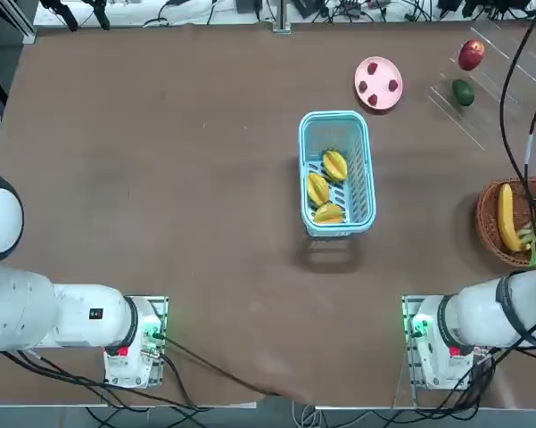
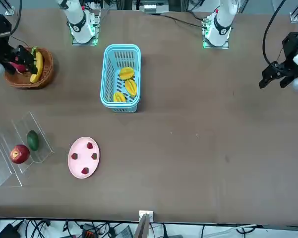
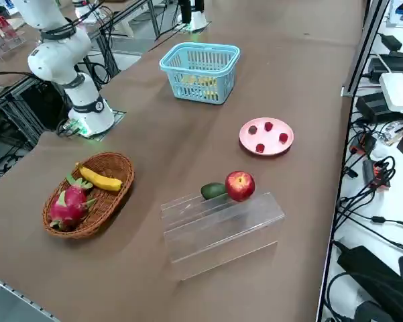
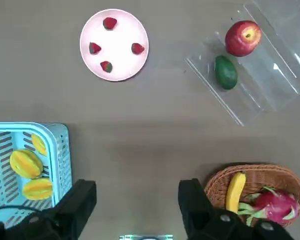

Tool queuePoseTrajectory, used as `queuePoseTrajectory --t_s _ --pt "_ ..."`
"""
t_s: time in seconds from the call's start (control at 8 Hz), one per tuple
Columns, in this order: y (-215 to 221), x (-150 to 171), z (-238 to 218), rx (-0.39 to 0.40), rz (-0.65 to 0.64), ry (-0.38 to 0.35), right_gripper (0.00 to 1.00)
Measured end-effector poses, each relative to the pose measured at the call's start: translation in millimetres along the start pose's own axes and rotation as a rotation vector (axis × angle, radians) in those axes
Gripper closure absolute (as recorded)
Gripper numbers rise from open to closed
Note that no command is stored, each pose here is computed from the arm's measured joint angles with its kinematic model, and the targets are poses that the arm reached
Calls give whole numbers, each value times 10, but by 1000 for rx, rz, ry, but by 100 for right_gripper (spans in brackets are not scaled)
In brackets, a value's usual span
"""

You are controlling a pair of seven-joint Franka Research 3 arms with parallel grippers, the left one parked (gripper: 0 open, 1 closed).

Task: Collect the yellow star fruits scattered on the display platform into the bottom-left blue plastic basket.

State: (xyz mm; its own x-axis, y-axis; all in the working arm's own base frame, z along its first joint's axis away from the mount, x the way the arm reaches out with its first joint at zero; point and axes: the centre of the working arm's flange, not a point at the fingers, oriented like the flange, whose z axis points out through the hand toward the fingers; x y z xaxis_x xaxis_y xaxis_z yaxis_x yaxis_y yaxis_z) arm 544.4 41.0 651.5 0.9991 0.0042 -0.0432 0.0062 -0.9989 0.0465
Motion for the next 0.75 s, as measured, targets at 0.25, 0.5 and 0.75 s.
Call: queuePoseTrajectory --t_s 0.25,0.5,0.75 --pt "-6 2 2 0 16 0 0" --pt "37 11 14 0 10 -2 0" --pt "60 42 62 0 -12 -11 0"
